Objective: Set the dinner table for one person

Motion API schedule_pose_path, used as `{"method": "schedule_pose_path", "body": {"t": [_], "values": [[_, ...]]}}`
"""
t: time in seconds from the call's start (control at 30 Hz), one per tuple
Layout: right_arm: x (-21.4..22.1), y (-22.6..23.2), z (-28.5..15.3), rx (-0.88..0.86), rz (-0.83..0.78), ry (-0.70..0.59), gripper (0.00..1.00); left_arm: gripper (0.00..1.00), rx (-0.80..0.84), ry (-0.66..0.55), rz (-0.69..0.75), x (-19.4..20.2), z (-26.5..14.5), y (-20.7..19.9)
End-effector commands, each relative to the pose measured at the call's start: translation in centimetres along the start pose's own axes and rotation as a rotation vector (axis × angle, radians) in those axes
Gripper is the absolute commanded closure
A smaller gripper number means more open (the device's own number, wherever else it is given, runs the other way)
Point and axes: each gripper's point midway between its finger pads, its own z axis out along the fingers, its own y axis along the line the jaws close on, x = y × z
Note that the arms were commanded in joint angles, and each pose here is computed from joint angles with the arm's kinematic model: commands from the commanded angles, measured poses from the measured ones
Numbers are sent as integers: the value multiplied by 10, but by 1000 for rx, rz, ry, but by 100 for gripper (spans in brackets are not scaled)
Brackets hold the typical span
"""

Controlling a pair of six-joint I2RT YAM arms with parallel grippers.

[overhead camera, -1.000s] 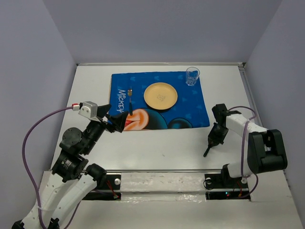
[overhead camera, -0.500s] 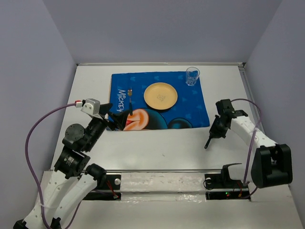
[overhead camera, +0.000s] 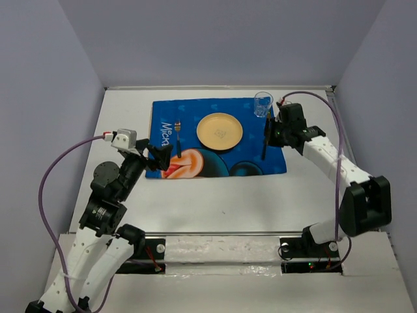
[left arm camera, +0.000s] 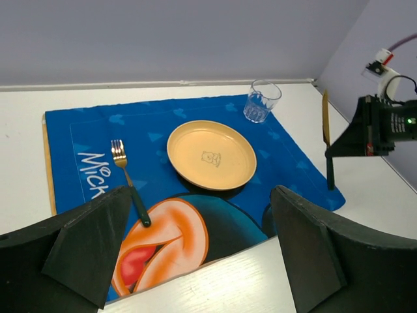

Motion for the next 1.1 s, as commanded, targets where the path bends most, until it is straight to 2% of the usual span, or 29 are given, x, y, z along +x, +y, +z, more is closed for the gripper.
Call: {"method": "schedule_pose_path", "body": {"t": [0.0,0.2,0.5,1.07], "values": [[-44,27,22,-90,-138,-62,100,1,-20,-28,-3,-5,8,6],[-47,43,64,-156,-160,7,100,1,-76,-37,-6,-6,10,21],[-44,49,90,-192,-195,53,100,1,-90,-31,-4,-5,12,26],[-25,24,135,-81,-168,140,100,1,-77,-32,-5,-5,12,24]]}}
